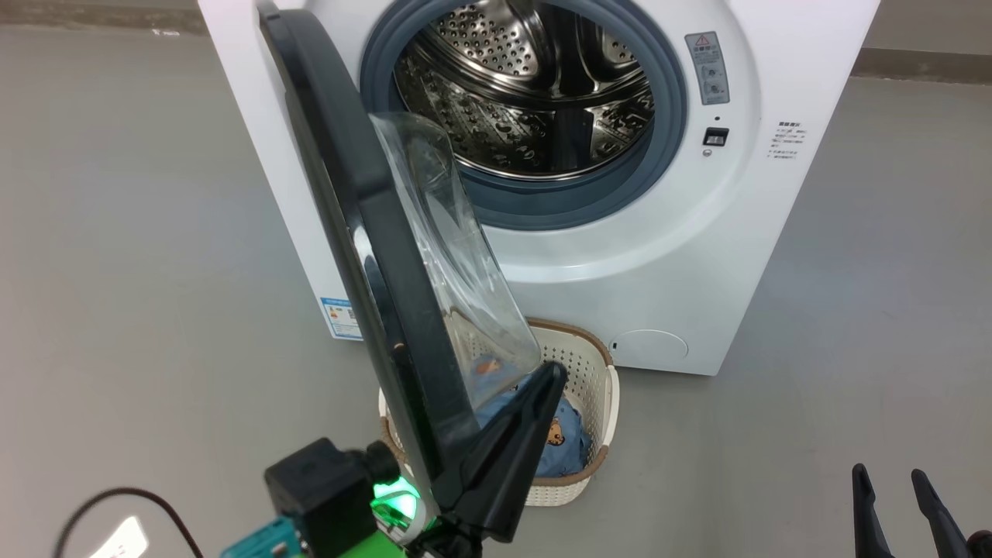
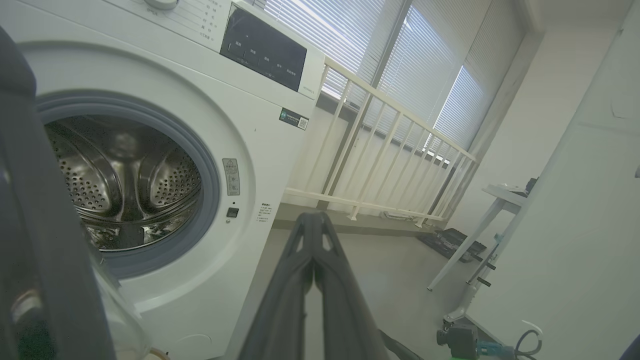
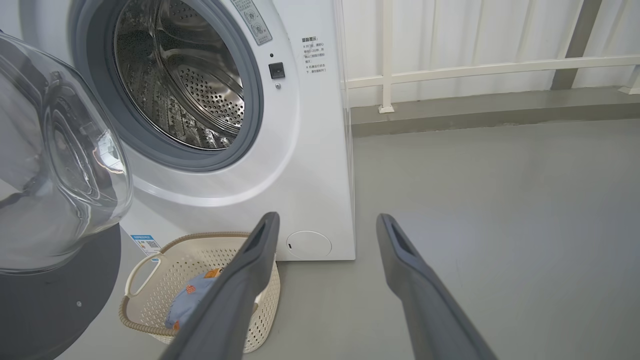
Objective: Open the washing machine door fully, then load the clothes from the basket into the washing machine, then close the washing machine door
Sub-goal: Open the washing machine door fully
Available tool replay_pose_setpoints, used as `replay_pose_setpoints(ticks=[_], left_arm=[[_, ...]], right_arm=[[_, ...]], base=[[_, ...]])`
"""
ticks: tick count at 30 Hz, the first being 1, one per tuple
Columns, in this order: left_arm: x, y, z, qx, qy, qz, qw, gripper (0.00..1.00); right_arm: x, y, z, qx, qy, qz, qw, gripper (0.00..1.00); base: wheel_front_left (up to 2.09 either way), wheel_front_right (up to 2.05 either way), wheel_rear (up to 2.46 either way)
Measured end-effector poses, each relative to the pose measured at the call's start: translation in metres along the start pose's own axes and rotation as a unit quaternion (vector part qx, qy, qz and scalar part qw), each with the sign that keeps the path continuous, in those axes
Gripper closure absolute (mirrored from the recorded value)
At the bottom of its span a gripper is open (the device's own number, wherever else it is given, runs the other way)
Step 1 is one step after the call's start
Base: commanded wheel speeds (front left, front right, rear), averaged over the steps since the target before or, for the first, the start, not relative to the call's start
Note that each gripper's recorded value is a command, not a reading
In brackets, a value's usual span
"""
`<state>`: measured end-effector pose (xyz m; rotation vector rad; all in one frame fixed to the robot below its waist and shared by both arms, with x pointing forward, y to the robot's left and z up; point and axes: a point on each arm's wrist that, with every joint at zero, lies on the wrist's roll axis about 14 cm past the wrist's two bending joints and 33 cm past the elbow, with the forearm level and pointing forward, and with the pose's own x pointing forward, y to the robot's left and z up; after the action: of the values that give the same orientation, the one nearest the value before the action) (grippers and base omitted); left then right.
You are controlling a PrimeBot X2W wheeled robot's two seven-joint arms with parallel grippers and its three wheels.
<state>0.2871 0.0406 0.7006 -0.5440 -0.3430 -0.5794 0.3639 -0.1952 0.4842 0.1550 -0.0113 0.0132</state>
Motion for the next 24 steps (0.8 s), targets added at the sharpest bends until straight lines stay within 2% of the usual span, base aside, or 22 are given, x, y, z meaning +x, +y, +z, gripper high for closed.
replay_pose_setpoints(ticks=[4, 9, 14, 24], left_arm=[[-0.005, 0.016, -0.026, -0.045, 0.039, 0.032, 0.998, 1.0], [-0.009, 0.033, -0.051, -0.068, 0.077, 0.06, 0.993, 1.0], [-0.019, 0.045, -0.076, -0.075, 0.115, 0.086, 0.987, 1.0], [-0.026, 0.054, -0.086, -0.063, 0.136, 0.106, 0.983, 1.0]], right_arm=[[0.002, 0.002, -0.004, 0.001, 0.006, 0.003, 1.0, 0.0], [0.004, 0.004, -0.009, 0.002, 0.014, 0.005, 1.0, 0.0], [0.008, 0.008, -0.016, 0.006, 0.023, 0.01, 1.0, 0.0], [0.016, 0.015, -0.022, 0.007, 0.032, 0.022, 0.999, 0.0]], base=[[0.0, 0.0, 0.0], [0.0, 0.0, 0.0], [0.0, 0.0, 0.0], [0.0, 0.0, 0.0]])
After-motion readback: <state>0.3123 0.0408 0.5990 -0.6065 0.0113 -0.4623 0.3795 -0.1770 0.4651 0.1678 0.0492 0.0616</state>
